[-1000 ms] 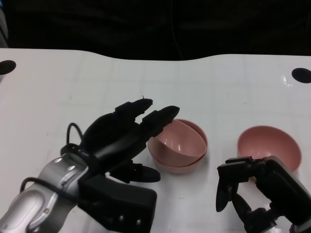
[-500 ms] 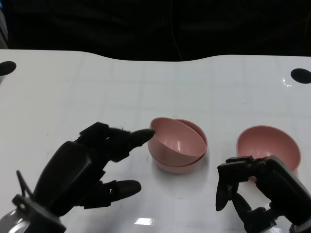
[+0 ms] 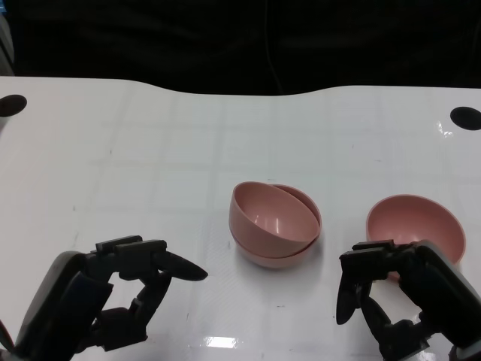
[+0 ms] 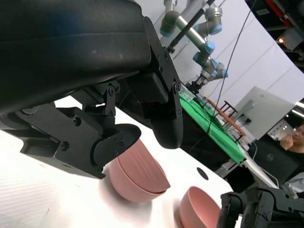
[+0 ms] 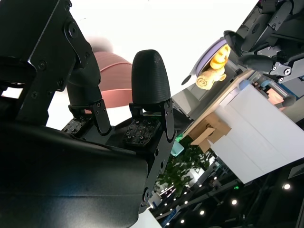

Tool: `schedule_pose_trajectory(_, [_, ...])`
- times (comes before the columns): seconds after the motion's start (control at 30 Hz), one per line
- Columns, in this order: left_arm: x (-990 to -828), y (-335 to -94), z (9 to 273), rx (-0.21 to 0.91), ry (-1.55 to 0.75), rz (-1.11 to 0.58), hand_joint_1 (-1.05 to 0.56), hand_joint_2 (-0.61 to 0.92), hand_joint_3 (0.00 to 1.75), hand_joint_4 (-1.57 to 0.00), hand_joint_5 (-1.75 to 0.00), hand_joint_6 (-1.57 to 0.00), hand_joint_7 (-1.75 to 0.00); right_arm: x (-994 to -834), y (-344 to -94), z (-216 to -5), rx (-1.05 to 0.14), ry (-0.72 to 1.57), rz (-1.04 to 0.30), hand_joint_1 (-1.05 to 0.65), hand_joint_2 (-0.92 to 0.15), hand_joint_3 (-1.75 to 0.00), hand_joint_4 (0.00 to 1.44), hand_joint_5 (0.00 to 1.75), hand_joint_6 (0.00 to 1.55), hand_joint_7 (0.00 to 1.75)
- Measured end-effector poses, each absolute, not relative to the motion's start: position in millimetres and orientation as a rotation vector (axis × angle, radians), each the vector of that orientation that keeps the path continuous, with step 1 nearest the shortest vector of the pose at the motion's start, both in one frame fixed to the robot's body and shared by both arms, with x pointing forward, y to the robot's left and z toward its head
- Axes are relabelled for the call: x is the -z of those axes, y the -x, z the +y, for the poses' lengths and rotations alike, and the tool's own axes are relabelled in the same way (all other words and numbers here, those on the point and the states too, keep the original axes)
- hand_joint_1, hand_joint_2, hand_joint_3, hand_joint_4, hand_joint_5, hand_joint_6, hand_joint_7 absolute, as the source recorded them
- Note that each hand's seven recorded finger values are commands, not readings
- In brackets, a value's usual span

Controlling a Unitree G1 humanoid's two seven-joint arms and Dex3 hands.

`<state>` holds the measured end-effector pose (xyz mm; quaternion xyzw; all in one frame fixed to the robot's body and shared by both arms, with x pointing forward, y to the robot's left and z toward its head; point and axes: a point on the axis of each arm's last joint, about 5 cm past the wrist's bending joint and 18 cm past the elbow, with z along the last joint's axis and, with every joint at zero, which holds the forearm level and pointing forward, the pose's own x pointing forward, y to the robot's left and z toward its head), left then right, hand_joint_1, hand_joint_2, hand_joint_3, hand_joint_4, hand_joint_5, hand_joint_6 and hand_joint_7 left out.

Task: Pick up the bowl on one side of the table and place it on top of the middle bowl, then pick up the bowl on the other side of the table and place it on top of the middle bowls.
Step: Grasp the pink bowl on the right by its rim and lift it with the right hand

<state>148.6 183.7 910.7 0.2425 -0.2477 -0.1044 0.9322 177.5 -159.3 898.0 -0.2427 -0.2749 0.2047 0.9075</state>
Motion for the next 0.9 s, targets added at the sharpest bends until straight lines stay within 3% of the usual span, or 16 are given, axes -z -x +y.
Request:
schedule_pose_trajectory(0.03, [-909.2, -149, 183, 0.205, -0.480, -0.500, 0.07, 0.26, 1.56, -0.94, -1.57, -0.93, -1.28, -898.0, -178, -160, -0.416, 0.501, -0.569, 0.28, -0.03, -1.73, 0.98, 1.68, 0.96, 1.26])
schedule_pose_trajectory(0.07, [-906.4, -149, 183, 0.197, -0.468, -0.485, 0.07, 0.23, 1.62, -0.95, -1.59, -0.92, -1.37, -898.2, -178, -161, -0.408, 0.501, -0.572, 0.28, -0.03, -1.73, 0.98, 1.68, 0.96, 1.26])
schedule_pose_trajectory(0.17, [-900.3, -148, 184, 0.180, -0.446, -0.448, 0.07, 0.21, 1.68, -0.97, -1.61, -0.90, -1.46, -898.8, -178, -164, -0.387, 0.504, -0.579, 0.27, -0.04, -1.73, 0.98, 1.68, 0.96, 1.25])
schedule_pose_trajectory(0.23, [-898.1, -150, 184, 0.180, -0.439, -0.439, 0.06, 0.21, 1.68, -1.02, -1.62, -0.89, -1.49, -899.7, -179, -165, -0.361, 0.532, -0.572, 0.20, -0.15, -1.38, 0.81, 1.35, 0.77, 0.98])
schedule_pose_trajectory(0.3, [-893.2, -151, 183, 0.183, -0.432, -0.413, 0.05, 0.21, 1.67, -1.02, -1.64, -0.87, -1.51, -903.5, -180, -168, -0.306, 0.597, -0.544, 0.10, -0.24, -1.13, 0.70, 1.17, 0.69, 0.80])
schedule_pose_trajectory(0.33, [-891.2, -151, 183, 0.183, -0.431, -0.401, 0.03, 0.21, 1.67, -1.01, -1.64, -0.86, -1.52, -906.8, -180, -170, -0.277, 0.641, -0.523, -0.04, -0.37, -0.88, 0.60, 1.03, 0.58, 0.66])
schedule_pose_trajectory(0.4, [-889.6, -151, 183, 0.184, -0.428, -0.395, 0.03, 0.21, 1.67, -1.01, -1.64, -0.86, -1.53, -915.9, -178, -173, -0.224, 0.768, -0.454, -0.19, -0.62, -0.37, 0.55, 0.87, 0.53, 0.45])
schedule_pose_trajectory(0.43, [-889.3, -151, 183, 0.184, -0.427, -0.397, 0.03, 0.21, 1.67, -1.01, -1.64, -0.86, -1.53, -920.7, -177, -174, -0.200, 0.827, -0.419, -0.23, -0.71, -0.18, 0.55, 0.80, 0.53, 0.36])
schedule_pose_trajectory(0.47, [-888.9, -151, 183, 0.185, -0.425, -0.399, 0.04, 0.21, 1.67, -1.01, -1.64, -0.86, -1.53, -924.5, -176, -174, -0.178, 0.866, -0.393, -0.25, -0.75, -0.11, 0.55, 0.78, 0.54, 0.32])
schedule_pose_trajectory(0.7, [-887.9, -152, 183, 0.182, -0.425, -0.395, 0.03, 0.20, 1.66, -1.00, -1.67, -0.86, -1.53, -955.0, -170, -179, -0.116, 1.217, -0.244, -0.48, -0.78, -0.01, 0.31, 0.56, 0.40, 0.14])
schedule_pose_trajectory(0.9, [-888.9, -155, 182, 0.184, -0.440, -0.403, 0.03, 0.20, 1.66, -0.97, -1.70, -0.85, -1.56, -967.5, -171, -181, -0.163, 1.369, -0.078, -0.57, -0.81, -0.01, 0.41, 0.30, 0.43, 0.03])
